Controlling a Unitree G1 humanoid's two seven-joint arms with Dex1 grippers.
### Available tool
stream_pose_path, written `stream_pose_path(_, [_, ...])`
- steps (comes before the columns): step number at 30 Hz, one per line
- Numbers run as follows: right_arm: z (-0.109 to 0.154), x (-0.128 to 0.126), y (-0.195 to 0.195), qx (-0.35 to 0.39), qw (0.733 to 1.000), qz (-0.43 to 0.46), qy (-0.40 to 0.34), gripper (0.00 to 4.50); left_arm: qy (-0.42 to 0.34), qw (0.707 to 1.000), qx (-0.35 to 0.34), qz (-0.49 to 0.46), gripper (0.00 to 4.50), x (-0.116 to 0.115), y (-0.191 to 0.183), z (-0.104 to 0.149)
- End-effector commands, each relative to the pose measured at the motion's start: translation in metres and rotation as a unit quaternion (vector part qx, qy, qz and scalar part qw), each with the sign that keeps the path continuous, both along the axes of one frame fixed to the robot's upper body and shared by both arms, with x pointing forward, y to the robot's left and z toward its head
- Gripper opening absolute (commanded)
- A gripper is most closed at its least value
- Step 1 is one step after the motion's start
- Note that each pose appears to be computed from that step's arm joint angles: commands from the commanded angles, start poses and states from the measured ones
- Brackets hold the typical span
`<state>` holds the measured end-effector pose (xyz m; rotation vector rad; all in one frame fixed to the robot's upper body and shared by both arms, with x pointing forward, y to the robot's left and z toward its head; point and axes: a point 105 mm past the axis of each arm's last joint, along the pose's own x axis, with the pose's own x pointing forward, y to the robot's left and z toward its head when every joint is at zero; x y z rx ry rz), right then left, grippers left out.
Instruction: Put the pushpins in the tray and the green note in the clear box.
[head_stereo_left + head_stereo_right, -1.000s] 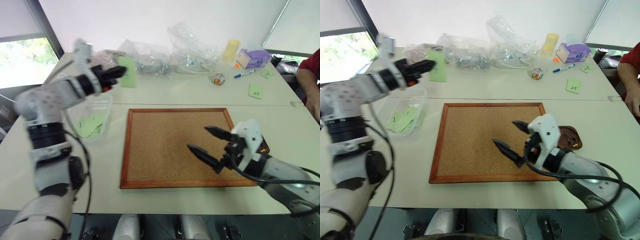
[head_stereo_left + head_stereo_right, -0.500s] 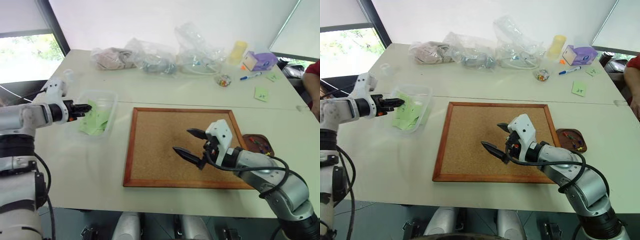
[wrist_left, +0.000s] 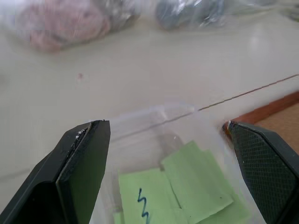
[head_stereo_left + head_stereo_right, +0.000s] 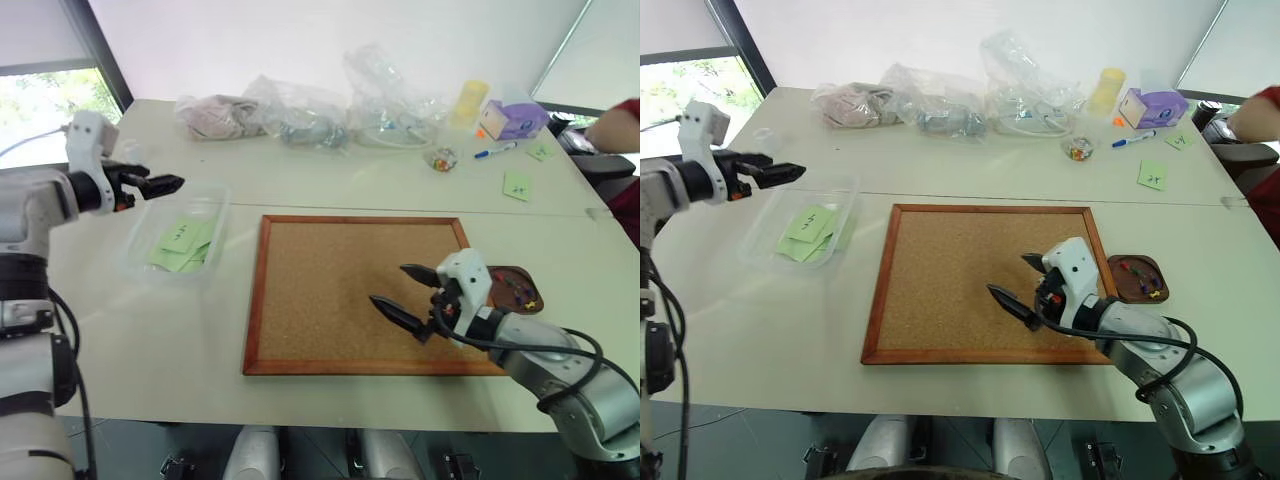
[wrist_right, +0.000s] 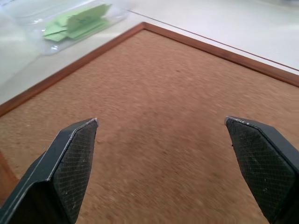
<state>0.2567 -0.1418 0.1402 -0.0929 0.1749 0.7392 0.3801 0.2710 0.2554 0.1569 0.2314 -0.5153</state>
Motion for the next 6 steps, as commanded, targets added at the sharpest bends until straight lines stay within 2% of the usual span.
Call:
stream_pose_path(1, [0.021,-0.006,-0.013,0.004,0.999,-0.016,-0.03,4.5,-0.057,0.991,0.028,-0.119,4.44,-0.018,-0.041,0.034])
stream_pose_path(3, [0.023,-0.007,-0.023,0.009,0.999,-0.036,-0.03,4.5,-0.056,0.982,0.014,-0.177,4.44,-0.029,-0.066,0.033])
stream_pose_path(6, [0.026,-0.01,-0.043,0.017,0.996,-0.078,-0.029,4.5,-0.036,0.961,-0.02,-0.273,4.44,-0.051,-0.12,0.008])
